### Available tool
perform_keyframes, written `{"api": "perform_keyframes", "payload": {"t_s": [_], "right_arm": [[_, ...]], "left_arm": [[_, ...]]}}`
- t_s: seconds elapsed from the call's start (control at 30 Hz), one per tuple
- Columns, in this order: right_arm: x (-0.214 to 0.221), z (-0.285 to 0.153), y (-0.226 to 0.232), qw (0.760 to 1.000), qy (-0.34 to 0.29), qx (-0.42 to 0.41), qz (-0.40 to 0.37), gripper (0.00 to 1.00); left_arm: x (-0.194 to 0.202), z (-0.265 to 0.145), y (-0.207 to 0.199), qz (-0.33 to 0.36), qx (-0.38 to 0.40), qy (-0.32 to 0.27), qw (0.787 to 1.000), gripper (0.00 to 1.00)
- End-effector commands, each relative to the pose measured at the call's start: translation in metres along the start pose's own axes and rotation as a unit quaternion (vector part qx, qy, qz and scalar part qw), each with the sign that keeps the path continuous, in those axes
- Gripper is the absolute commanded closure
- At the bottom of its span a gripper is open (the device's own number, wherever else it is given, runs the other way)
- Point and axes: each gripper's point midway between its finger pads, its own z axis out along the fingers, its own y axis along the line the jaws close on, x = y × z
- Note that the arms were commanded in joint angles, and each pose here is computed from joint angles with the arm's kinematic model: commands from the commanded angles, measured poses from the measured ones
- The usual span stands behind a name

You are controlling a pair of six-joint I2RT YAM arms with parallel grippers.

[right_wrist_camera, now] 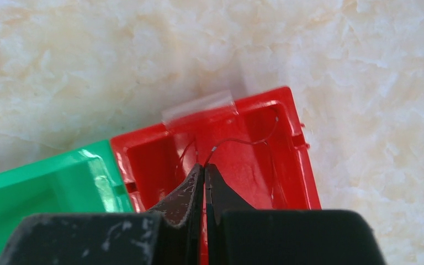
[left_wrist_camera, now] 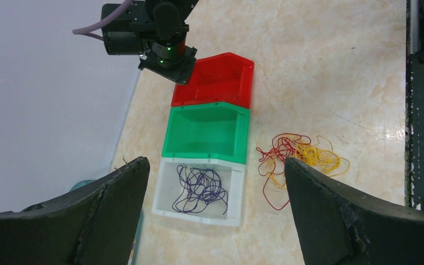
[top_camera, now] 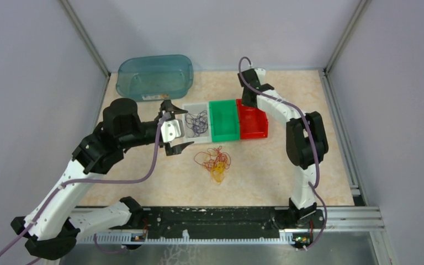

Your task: Untangle the cables

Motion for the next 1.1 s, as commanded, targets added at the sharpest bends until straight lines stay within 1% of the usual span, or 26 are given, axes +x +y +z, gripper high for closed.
{"api": "perform_keyframes", "payload": {"t_s": [0.0,0.27,0.47,0.57,0.67,0.7,0.83,0.87,0.93,0.97,1.07], "right_arm": [[-0.018,-0.017,-0.009,0.999,-0.04,0.005,0.023,1.0],[0.003,-0.011,-0.015,0.999,-0.026,0.008,0.031,1.0],[0.029,0.005,-0.014,1.0,0.003,0.006,0.03,1.0],[0.032,0.006,-0.012,1.0,0.009,0.001,0.028,1.0],[0.024,-0.003,-0.01,1.0,0.003,-0.011,0.026,1.0],[0.021,-0.008,-0.009,0.999,-0.002,-0.018,0.026,0.94],[0.005,-0.041,-0.005,0.998,-0.022,-0.058,0.029,0.56],[0.0,-0.053,-0.004,0.997,-0.028,-0.071,0.033,0.5],[0.0,-0.067,-0.004,0.995,-0.029,-0.087,0.036,0.45],[-0.004,-0.082,-0.006,0.994,-0.039,-0.098,0.041,0.43],[0.0,-0.107,-0.008,0.99,-0.051,-0.119,0.048,0.38]], "left_arm": [[-0.006,-0.004,0.002,0.01,-0.006,-0.009,1.0,0.03],[-0.008,-0.007,0.003,0.013,-0.01,-0.009,1.0,0.03],[-0.007,-0.007,0.002,0.012,-0.007,-0.008,1.0,0.03],[-0.005,-0.006,0.001,0.01,-0.006,-0.006,1.0,0.03],[-0.001,-0.006,-0.004,0.001,0.004,0.0,1.0,0.03],[0.002,-0.005,-0.007,-0.005,0.008,0.005,1.0,0.03],[0.022,-0.001,-0.02,-0.026,0.027,0.029,0.999,0.02],[0.027,0.0,-0.024,-0.031,0.032,0.035,0.998,0.02],[0.035,0.002,-0.03,-0.038,0.042,0.044,0.997,0.01],[0.04,0.003,-0.033,-0.042,0.046,0.05,0.997,0.01],[0.05,0.006,-0.036,-0.047,0.053,0.062,0.996,0.01]]}}
